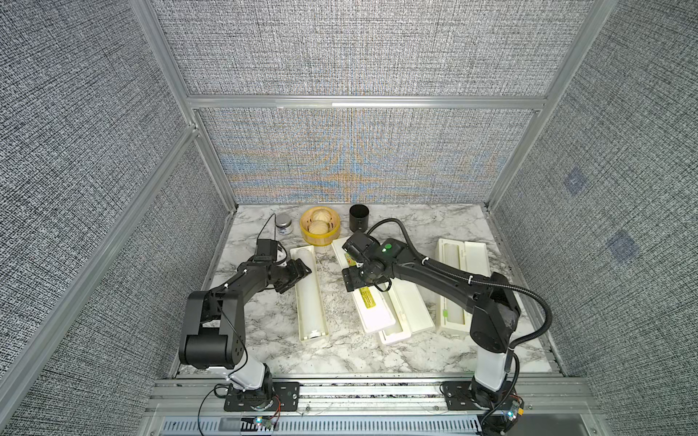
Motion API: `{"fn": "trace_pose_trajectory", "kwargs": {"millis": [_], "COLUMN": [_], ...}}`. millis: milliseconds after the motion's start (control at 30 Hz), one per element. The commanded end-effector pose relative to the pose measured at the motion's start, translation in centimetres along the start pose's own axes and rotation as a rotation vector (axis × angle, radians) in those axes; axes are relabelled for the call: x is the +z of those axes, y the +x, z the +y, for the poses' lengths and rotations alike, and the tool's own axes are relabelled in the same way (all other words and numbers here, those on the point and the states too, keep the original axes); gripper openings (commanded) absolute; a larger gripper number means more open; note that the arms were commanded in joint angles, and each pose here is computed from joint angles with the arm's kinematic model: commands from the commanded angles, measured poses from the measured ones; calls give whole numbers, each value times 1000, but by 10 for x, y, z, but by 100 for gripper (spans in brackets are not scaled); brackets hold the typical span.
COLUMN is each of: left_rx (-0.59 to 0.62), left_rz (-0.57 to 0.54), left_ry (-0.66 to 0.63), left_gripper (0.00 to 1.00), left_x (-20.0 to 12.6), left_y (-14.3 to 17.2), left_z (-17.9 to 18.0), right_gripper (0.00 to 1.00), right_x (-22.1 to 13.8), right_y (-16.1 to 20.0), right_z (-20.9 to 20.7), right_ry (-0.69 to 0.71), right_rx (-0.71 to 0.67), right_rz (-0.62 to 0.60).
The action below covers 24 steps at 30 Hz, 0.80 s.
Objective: Put plastic wrap rolls into dispensers
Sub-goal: Move the plastic wrap cutting box to the center of the board.
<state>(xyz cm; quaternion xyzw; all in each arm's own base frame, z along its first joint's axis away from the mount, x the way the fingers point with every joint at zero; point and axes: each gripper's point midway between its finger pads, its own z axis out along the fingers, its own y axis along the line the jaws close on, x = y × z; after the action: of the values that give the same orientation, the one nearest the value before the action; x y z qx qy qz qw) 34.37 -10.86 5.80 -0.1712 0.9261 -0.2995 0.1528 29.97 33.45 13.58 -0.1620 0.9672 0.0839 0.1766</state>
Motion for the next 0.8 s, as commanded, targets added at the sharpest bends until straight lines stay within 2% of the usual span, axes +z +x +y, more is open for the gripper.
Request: {"fn": "trace_pose_trajectory", "kwargs": {"millis": [0,233,533,767], "left_rx": [2,-25,-86,-99], "left_rz": [16,40,93,97], "left_ry": [99,126,235,315], "left_gripper": [79,78,78,79], "left_x": [4,3,-6,-2], "left_y": [8,31,69,72], "left_z": [-24,-35,-56,-72], "right_gripper": [89,89,89,89], "right_x": [1,-4,2,-1], "right_y": [-1,-2,0,-1], "right_z": [1,7,28,24], "right_ry": [-4,-33,-96,-76], "right_rx": [-5,22,83,91], "right_rz": [-5,-11,4,-6]}}
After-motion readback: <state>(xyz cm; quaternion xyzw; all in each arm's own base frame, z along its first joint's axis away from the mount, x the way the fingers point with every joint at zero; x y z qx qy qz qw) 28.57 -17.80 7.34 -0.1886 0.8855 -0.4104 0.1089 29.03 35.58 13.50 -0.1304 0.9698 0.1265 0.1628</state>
